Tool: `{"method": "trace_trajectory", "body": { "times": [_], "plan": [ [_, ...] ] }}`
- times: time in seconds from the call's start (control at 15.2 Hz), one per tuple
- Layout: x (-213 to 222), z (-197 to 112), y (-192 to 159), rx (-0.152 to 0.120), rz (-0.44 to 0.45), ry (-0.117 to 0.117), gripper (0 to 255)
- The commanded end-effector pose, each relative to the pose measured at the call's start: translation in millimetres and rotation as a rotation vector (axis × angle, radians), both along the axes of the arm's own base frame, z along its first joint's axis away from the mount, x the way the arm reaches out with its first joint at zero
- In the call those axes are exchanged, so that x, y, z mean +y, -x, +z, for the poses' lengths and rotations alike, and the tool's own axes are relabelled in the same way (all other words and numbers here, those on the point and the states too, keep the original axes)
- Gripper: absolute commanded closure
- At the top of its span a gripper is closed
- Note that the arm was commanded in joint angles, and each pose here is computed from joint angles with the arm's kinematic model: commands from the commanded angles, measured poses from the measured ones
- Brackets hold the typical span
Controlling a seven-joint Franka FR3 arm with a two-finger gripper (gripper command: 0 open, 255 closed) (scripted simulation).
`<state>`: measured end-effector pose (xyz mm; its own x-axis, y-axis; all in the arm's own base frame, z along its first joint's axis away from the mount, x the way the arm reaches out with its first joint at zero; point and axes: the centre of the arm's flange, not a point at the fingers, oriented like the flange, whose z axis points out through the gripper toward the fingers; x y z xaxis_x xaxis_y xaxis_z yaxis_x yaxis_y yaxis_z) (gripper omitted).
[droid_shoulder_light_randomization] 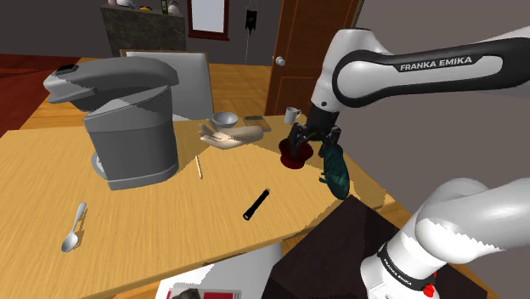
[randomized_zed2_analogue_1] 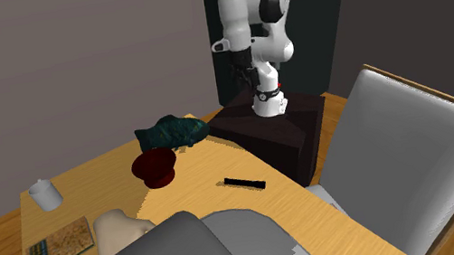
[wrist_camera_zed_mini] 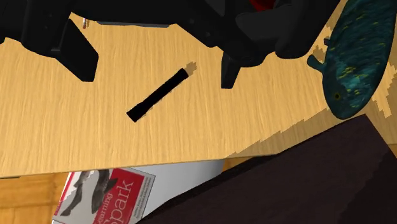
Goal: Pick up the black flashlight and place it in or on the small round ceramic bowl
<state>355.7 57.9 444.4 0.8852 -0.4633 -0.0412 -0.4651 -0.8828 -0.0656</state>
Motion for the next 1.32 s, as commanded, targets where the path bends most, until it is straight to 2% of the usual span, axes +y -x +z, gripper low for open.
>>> {"method": "trace_trajectory", "body": {
  "times": [0.0, 1.25],
  "plan": [
    [9.3, -22.8, -7.4, -0.002, -0.067, 0.006, 0],
    [54.0, -250.9, -100.3, 0.010, -0.663, 0.060, 0]
  ]
}}
